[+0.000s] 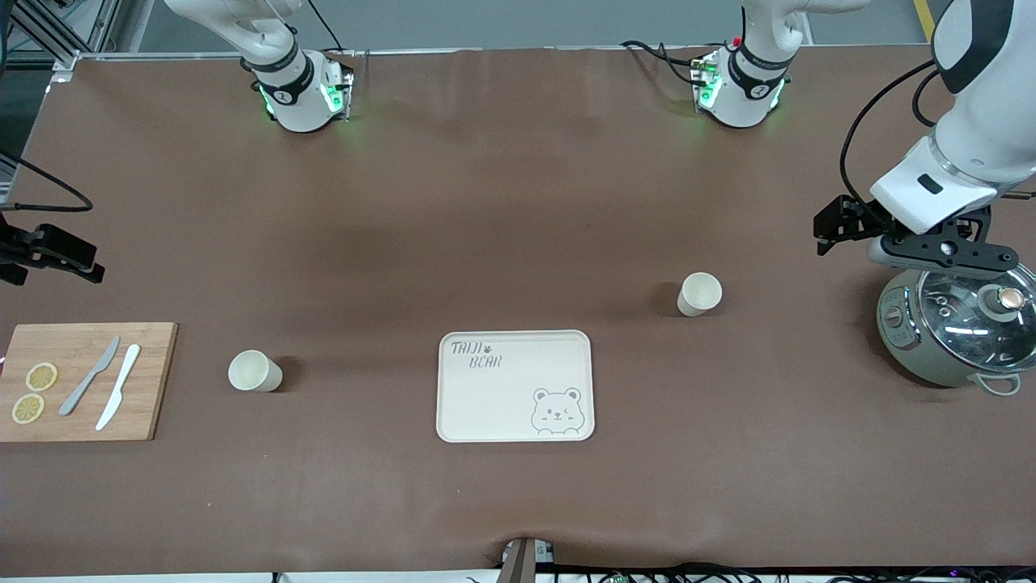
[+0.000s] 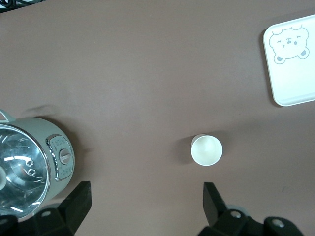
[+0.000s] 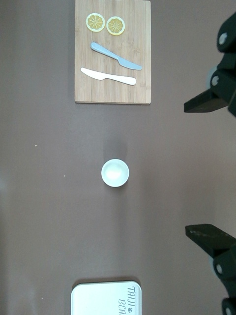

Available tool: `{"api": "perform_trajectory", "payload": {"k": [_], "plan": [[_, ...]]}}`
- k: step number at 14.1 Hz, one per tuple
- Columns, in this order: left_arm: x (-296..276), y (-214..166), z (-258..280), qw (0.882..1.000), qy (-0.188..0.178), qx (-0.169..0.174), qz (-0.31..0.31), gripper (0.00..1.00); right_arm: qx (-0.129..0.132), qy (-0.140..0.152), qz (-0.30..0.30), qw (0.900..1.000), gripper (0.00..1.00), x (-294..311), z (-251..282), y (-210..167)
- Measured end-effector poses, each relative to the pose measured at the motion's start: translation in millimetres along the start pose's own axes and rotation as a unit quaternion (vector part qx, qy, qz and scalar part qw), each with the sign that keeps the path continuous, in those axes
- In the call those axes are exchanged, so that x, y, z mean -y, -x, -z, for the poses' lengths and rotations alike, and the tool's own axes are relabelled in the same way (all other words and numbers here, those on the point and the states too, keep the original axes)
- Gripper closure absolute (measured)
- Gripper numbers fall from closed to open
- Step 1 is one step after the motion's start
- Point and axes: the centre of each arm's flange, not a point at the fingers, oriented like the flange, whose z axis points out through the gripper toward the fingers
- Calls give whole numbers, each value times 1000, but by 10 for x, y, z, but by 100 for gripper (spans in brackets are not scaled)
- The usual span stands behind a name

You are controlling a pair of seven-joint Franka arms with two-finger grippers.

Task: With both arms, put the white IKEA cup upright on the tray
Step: 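Reach the left gripper to one cup while the right gripper reaches the other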

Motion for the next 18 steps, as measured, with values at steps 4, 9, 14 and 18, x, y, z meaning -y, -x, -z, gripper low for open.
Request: {"api": "perform_trajectory", "payload": {"k": [4, 9, 14, 18], "plan": [[-33, -9, -20, 1000, 10, 1, 4, 0, 0, 0, 0, 1000, 0, -5, 0, 0], [-20, -2, -326, 1000, 17, 25, 7, 0, 0, 0, -1, 1000, 0, -8, 0, 0], [-87, 162, -1252, 999, 20, 37, 5, 0, 0, 0, -1, 1000, 0, -9, 3, 0], [-159, 332, -1794, 1000, 21, 19, 7, 0, -1, 0, -1, 1000, 0, -9, 4, 0]]}}
